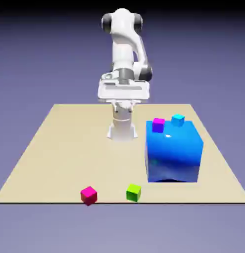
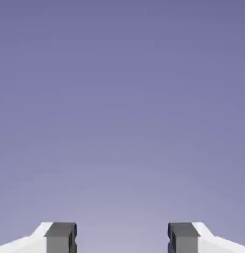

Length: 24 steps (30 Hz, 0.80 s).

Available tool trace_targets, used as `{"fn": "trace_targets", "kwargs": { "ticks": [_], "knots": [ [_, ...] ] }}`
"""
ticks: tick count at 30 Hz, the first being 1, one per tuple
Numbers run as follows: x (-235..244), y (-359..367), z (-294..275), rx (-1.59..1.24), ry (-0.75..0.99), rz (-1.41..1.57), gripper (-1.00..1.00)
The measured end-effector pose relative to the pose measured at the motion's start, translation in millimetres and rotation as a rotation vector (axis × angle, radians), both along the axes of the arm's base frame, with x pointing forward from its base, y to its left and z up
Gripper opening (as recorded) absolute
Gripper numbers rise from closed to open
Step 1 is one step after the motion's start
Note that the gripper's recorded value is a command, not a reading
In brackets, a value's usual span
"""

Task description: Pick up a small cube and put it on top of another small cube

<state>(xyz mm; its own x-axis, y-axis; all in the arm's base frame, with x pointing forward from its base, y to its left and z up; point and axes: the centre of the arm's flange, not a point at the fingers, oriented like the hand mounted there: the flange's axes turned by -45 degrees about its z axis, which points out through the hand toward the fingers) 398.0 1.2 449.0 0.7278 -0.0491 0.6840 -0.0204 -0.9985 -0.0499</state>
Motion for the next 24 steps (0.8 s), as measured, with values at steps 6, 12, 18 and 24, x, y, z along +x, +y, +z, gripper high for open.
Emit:
{"fn": "trace_targets", "kwargs": {
  "ticks": [6,12,18,24],
  "knots": [
    [38,-12,-55,0.364,0.225,-0.338,0.0],
    [65,-17,-119,0.661,0.446,-0.717,0.0],
    [83,-16,-187,0.897,0.636,-1.126,0.0],
    [94,-11,-254,1.086,0.771,-1.553,0.0]
  ]
}}
